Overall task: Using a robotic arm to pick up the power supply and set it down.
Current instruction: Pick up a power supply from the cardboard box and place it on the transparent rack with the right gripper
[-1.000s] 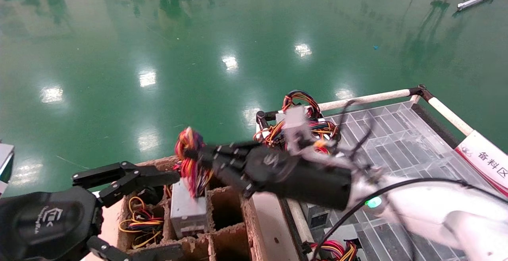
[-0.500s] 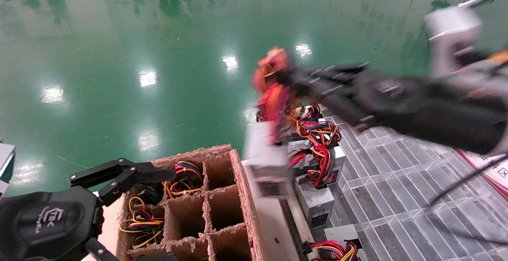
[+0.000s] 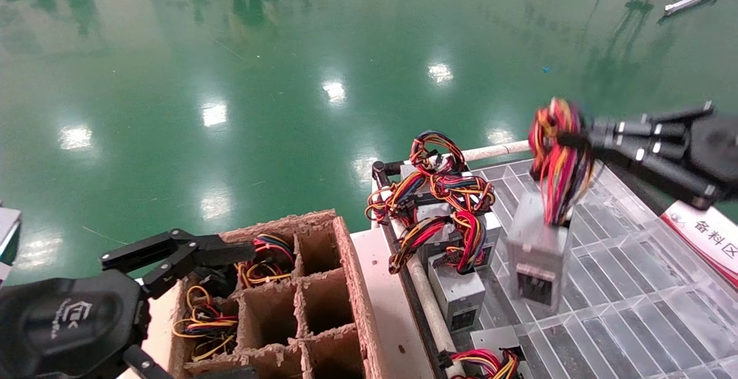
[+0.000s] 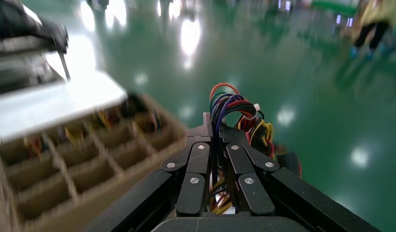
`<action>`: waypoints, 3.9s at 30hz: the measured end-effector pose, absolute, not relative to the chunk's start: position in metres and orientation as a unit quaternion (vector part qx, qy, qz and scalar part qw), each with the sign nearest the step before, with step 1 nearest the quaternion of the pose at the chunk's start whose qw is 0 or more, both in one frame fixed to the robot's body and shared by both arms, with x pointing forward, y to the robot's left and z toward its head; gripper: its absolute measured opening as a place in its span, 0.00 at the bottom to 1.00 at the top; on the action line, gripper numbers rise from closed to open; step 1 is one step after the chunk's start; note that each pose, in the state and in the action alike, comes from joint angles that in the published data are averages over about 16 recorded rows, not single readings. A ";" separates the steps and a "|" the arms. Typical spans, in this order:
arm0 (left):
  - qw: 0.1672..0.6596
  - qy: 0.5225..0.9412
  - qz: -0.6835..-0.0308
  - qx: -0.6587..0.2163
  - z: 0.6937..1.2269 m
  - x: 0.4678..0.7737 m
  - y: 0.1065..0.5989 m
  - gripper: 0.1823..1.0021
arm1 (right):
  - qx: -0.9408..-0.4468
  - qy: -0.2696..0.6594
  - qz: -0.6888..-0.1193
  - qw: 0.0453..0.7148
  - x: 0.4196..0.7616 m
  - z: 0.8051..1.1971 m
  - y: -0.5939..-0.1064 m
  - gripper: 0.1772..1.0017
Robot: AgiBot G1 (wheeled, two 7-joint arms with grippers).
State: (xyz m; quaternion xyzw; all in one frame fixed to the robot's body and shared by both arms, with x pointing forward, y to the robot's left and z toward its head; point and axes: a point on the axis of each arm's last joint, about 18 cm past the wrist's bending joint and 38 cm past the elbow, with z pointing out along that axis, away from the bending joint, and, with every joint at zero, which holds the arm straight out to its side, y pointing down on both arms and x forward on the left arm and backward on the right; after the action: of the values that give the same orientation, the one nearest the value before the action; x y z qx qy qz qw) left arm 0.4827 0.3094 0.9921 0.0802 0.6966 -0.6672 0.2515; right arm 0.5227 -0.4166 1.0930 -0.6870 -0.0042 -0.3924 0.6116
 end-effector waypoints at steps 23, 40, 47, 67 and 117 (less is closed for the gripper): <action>0.251 0.697 -0.667 0.080 0.992 0.483 0.309 1.00 | -0.756 0.002 -0.401 0.517 0.578 1.077 -0.401 0.02; 0.251 0.697 -0.667 0.080 0.992 0.483 0.309 1.00 | -0.755 0.043 -0.409 0.510 0.613 1.056 -0.401 0.02; 0.251 0.697 -0.667 0.080 0.992 0.483 0.309 1.00 | -0.747 0.056 -0.418 0.514 0.623 1.056 -0.399 0.02; 0.251 0.697 -0.667 0.080 0.992 0.483 0.309 1.00 | -0.735 0.063 -0.403 0.542 0.625 1.043 -0.396 0.02; 0.251 0.697 -0.667 0.080 0.992 0.483 0.309 1.00 | -0.531 0.201 -0.325 0.756 0.609 0.920 -0.427 0.02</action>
State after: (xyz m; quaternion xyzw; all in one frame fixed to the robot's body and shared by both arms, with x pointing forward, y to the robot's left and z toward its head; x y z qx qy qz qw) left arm 0.4827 0.3094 0.9921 0.0802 0.6966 -0.6672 0.2515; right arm 0.6091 -0.4268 0.9197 -0.5312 0.2005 -0.3255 0.7561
